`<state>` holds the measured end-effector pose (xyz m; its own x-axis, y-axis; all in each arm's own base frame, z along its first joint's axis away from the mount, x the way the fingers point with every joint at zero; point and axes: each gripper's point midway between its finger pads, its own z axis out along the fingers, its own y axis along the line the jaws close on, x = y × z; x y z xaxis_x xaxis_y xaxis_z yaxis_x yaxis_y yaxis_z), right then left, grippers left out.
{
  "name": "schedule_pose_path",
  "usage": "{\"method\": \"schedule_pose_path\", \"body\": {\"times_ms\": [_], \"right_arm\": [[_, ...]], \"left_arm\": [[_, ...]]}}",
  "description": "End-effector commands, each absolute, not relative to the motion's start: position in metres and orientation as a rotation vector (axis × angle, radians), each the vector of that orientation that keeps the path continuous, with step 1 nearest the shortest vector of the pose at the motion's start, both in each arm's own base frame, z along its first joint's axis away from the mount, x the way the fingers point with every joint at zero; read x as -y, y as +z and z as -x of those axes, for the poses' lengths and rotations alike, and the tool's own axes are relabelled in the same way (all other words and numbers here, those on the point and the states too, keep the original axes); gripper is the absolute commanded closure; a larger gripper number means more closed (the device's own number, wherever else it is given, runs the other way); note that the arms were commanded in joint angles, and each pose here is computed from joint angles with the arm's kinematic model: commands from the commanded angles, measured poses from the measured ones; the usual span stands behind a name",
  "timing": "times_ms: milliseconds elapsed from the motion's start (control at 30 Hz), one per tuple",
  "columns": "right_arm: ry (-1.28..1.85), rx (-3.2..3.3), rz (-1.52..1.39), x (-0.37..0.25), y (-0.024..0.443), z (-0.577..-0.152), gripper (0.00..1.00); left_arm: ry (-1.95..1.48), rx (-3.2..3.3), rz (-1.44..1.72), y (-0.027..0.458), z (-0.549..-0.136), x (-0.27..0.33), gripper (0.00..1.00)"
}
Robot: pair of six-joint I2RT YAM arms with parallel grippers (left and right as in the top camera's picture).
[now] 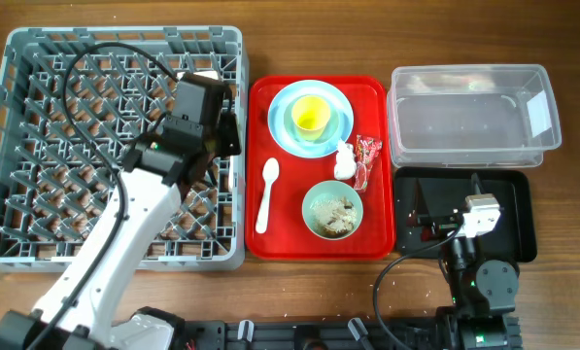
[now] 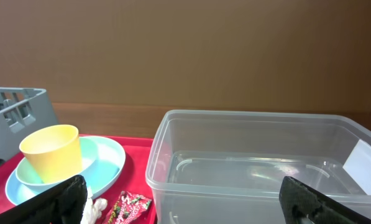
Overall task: Sort waste into correct bins and load items into the dishwasher rack
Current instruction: 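Carry the fork with the left gripper and place it in the dish rack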
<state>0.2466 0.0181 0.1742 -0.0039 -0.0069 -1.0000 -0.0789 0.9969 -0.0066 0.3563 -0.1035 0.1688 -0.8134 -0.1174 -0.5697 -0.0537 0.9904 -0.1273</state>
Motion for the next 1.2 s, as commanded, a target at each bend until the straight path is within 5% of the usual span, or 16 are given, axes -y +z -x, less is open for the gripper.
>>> {"method": "schedule_pose_path", "body": {"times_ms": [0,100,333,500,700,867,1167], "right_arm": [[0.045,-1.564,0.081,-0.018,0.176,-0.246,0.0],[0.045,-1.563,0.081,-0.018,0.176,-0.246,0.0],[0.045,-1.564,0.081,-0.018,0.176,-0.246,0.0],[0.045,-1.563,0.081,-0.018,0.176,-0.246,0.0],[0.045,-1.564,0.081,-0.018,0.176,-0.246,0.0],[0.045,-1.563,0.081,-0.018,0.176,-0.246,0.0],[0.044,-1.564,0.082,-0.018,0.176,-0.246,0.0]], "left_arm": [[-0.13,-2.564,0.181,0.147,-0.37,0.097,0.93],[-0.105,-2.601,0.187,0.125,-0.379,0.095,0.71],[-0.086,-2.624,0.156,0.097,-0.394,0.1,0.71],[-0.089,-2.642,0.117,0.085,-0.398,0.103,0.81],[-0.105,-2.651,-0.057,0.084,-0.398,0.107,0.81],[-0.26,-2.659,-0.099,0.085,-0.399,0.107,0.71],[-0.258,-2.659,-0.078,0.084,-0.4,0.101,0.76]]}}
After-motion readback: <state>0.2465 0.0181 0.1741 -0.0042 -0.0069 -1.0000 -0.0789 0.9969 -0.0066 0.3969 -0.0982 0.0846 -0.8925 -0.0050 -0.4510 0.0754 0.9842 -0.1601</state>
